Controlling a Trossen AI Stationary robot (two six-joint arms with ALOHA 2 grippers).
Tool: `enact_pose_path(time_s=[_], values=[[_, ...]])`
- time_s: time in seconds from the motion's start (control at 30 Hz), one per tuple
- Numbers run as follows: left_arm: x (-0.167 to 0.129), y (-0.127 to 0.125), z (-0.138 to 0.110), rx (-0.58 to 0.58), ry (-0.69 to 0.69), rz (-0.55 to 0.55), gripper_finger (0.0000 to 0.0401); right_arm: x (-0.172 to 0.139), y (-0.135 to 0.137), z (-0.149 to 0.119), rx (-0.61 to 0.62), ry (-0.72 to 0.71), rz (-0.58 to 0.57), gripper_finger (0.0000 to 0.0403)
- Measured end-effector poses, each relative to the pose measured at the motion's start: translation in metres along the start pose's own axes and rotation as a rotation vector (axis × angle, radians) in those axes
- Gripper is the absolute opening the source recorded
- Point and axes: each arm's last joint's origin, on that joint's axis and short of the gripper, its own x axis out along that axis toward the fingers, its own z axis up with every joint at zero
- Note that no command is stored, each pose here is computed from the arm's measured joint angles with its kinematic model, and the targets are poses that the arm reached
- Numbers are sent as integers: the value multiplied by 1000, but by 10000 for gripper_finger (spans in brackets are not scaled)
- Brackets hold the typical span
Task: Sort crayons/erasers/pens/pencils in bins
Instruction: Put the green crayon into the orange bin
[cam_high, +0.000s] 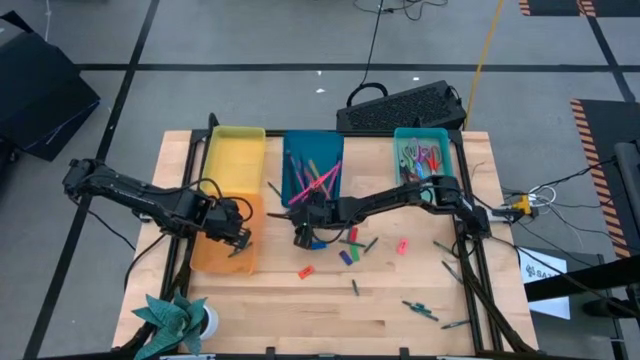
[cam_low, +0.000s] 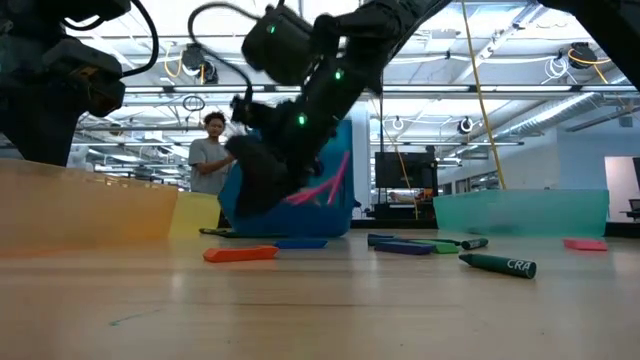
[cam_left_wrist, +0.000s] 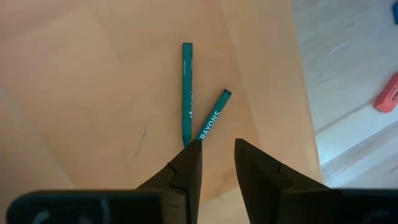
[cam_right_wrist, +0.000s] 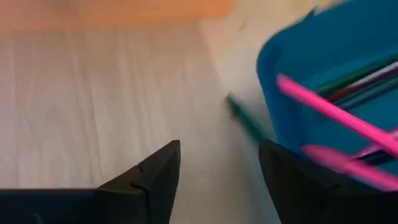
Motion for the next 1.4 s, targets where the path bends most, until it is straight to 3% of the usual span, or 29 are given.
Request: enact_pose_path(time_s=[0.5, 0.63, 0.73, 0.83, 0.97, 1.13, 1.4], values=[[0, 0, 0, 2, 0, 0, 97, -27, -2, 17, -19, -55, 27, 210], [0, 0, 0, 4, 0, 0, 97, -51, 14, 28, 91, -115, 128, 210], [0, 0, 0, 4, -4, 1, 97, -57, 32, 27, 156, -156, 140, 210], [0, 0, 0, 5, -16, 3, 97, -48, 52, 20, 251, -203, 96, 210], [0, 0, 0, 16, -16, 4, 97, -23, 62, -4, 416, -177, -60, 210], [0, 0, 0, 16, -15, 4, 97, -9, 33, -19, 593, -65, -243, 210], [0, 0, 0, 15, -10, 3, 97, 0, -21, -20, 702, 15, -421, 210]])
